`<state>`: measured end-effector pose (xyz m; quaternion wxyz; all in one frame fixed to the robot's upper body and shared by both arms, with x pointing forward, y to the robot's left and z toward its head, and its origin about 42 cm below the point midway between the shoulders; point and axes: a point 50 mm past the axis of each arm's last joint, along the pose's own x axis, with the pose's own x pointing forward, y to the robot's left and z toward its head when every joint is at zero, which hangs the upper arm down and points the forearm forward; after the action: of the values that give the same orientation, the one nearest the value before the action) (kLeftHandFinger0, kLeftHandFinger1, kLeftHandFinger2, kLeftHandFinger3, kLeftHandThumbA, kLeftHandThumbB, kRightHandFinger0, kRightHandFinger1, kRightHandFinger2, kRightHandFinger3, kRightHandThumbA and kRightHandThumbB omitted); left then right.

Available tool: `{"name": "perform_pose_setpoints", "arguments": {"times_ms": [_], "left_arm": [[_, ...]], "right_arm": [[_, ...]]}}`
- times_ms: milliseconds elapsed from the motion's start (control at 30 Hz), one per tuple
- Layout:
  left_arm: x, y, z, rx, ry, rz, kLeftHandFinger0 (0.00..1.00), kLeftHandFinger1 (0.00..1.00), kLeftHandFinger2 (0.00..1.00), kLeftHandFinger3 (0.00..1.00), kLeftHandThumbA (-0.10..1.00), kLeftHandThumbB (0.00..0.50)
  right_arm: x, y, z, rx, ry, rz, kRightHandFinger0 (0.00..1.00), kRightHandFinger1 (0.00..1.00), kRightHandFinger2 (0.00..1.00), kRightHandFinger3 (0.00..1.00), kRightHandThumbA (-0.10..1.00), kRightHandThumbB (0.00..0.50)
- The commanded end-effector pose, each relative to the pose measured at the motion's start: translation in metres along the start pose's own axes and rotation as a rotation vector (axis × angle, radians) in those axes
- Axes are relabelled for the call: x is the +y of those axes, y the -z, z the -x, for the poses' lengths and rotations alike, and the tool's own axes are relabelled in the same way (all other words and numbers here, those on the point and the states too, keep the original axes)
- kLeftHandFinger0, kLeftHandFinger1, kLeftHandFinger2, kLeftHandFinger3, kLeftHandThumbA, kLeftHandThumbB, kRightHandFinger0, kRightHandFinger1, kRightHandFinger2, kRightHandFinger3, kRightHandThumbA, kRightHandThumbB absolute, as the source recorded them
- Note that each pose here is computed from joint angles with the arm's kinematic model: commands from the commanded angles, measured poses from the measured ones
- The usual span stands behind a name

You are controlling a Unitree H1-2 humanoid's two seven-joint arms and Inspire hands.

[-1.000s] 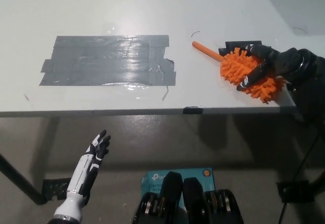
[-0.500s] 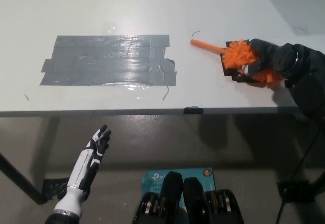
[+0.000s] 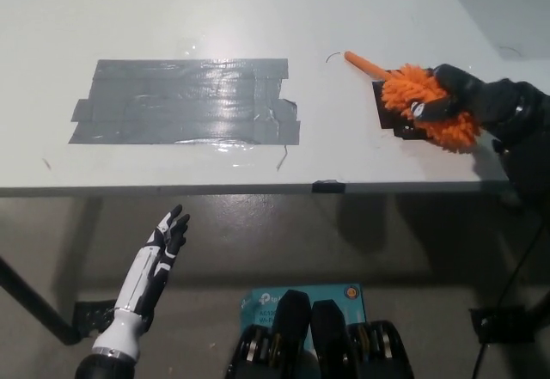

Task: An orange duster is kept infront of the robot in the middle of the table and the robot extends its right arm to grab the duster, picks it up and hands it to a person

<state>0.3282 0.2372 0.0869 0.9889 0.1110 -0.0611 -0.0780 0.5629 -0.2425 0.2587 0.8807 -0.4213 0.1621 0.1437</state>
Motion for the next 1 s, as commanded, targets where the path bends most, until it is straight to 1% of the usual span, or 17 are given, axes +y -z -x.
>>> {"name": "perform_pose_setpoints", "arguments": {"times_ms": [0,33,67,100,167,200,233,300,367,433,467,500,567,733,800,900,967], "left_arm": [[0.011,-0.014,-0.01,-0.057,0.0,-0.012,1.0,1.0,1.0,1.0,0.95,0.214],[0.011,-0.014,-0.01,-0.057,-0.001,-0.015,1.0,1.0,1.0,1.0,0.96,0.217],[0.011,-0.014,-0.011,-0.056,-0.001,-0.019,1.0,1.0,1.0,1.0,0.96,0.217],[0.011,-0.014,-0.011,-0.058,-0.001,-0.019,1.0,1.0,1.0,1.0,0.96,0.211],[0.01,-0.013,-0.012,-0.058,0.001,-0.016,1.0,1.0,1.0,1.0,0.96,0.209],[0.011,-0.013,-0.012,-0.061,0.002,-0.02,1.0,1.0,1.0,1.0,0.96,0.208],[0.011,-0.013,-0.012,-0.063,0.002,-0.02,1.0,1.0,1.0,1.0,0.96,0.207],[0.011,-0.012,-0.013,-0.064,0.001,-0.017,1.0,1.0,1.0,1.0,0.96,0.208],[0.011,-0.012,-0.013,-0.063,0.001,-0.017,1.0,1.0,1.0,1.0,0.96,0.206],[0.012,-0.013,-0.015,-0.067,0.0,-0.022,1.0,1.0,1.0,1.0,0.96,0.206],[0.012,-0.013,-0.015,-0.068,-0.001,-0.022,1.0,1.0,1.0,1.0,0.96,0.203],[0.013,-0.013,-0.015,-0.068,-0.001,-0.021,1.0,1.0,1.0,1.0,0.96,0.208],[0.013,-0.012,-0.015,-0.065,-0.001,-0.017,1.0,1.0,1.0,1.0,0.96,0.209],[0.012,-0.012,-0.015,-0.063,-0.002,-0.019,1.0,1.0,1.0,1.0,0.96,0.201],[0.013,-0.012,-0.016,-0.067,-0.003,-0.023,1.0,1.0,1.0,1.0,0.96,0.2],[0.013,-0.012,-0.016,-0.068,-0.003,-0.017,1.0,1.0,1.0,1.0,0.96,0.204],[0.013,-0.012,-0.016,-0.069,-0.005,-0.015,1.0,1.0,1.0,1.0,0.95,0.202]], "right_arm": [[-0.008,0.009,0.004,-0.125,-0.003,-0.361,0.04,0.56,0.92,0.75,-0.1,0.226],[-0.009,0.011,0.004,-0.134,-0.007,-0.45,0.05,0.56,0.95,0.92,-0.1,0.242],[-0.01,0.014,0.005,-0.145,-0.011,-0.552,0.06,0.55,0.95,1.0,-0.1,0.244],[-0.01,0.016,0.005,-0.158,-0.014,-0.622,0.06,0.55,0.96,1.0,-0.1,0.25],[-0.007,0.023,0.007,-0.221,-0.055,-0.846,0.09,0.55,0.94,1.0,-0.1,0.205],[-0.003,0.028,0.007,-0.248,-0.079,-0.967,0.11,0.56,0.9,1.0,-0.1,0.196],[-0.002,0.029,0.008,-0.262,-0.107,-1.042,0.06,0.53,0.85,1.0,-0.1,0.163],[0.0,0.03,0.008,-0.279,-0.145,-1.114,0.01,0.49,0.82,1.0,-0.1,0.151],[0.003,0.032,0.01,-0.29,-0.198,-1.249,0.0,0.37,0.81,1.0,-0.1,0.137],[0.004,0.032,0.009,-0.317,-0.224,-1.309,0.0,0.36,0.78,1.0,-0.1,0.138],[0.005,0.032,0.01,-0.325,-0.231,-1.316,0.0,0.37,0.73,1.0,-0.1,0.129],[0.009,0.03,0.01,-0.351,-0.267,-1.352,0.0,0.37,0.72,1.0,-0.1,0.095],[0.013,0.029,0.011,-0.403,-0.314,-1.407,0.0,0.36,0.71,1.0,-0.1,0.07],[0.028,0.021,0.012,-0.48,-0.361,-1.492,0.0,0.41,0.76,1.0,-0.1,0.092],[0.032,0.017,0.013,-0.512,-0.376,-1.514,0.0,0.4,0.75,1.0,-0.1,0.081],[0.037,0.011,0.016,-0.557,-0.385,-1.537,0.0,0.39,0.73,1.0,-0.1,0.089],[0.04,0.009,0.017,-0.577,-0.391,-1.551,0.0,0.38,0.73,1.0,-0.1,0.081]]}}
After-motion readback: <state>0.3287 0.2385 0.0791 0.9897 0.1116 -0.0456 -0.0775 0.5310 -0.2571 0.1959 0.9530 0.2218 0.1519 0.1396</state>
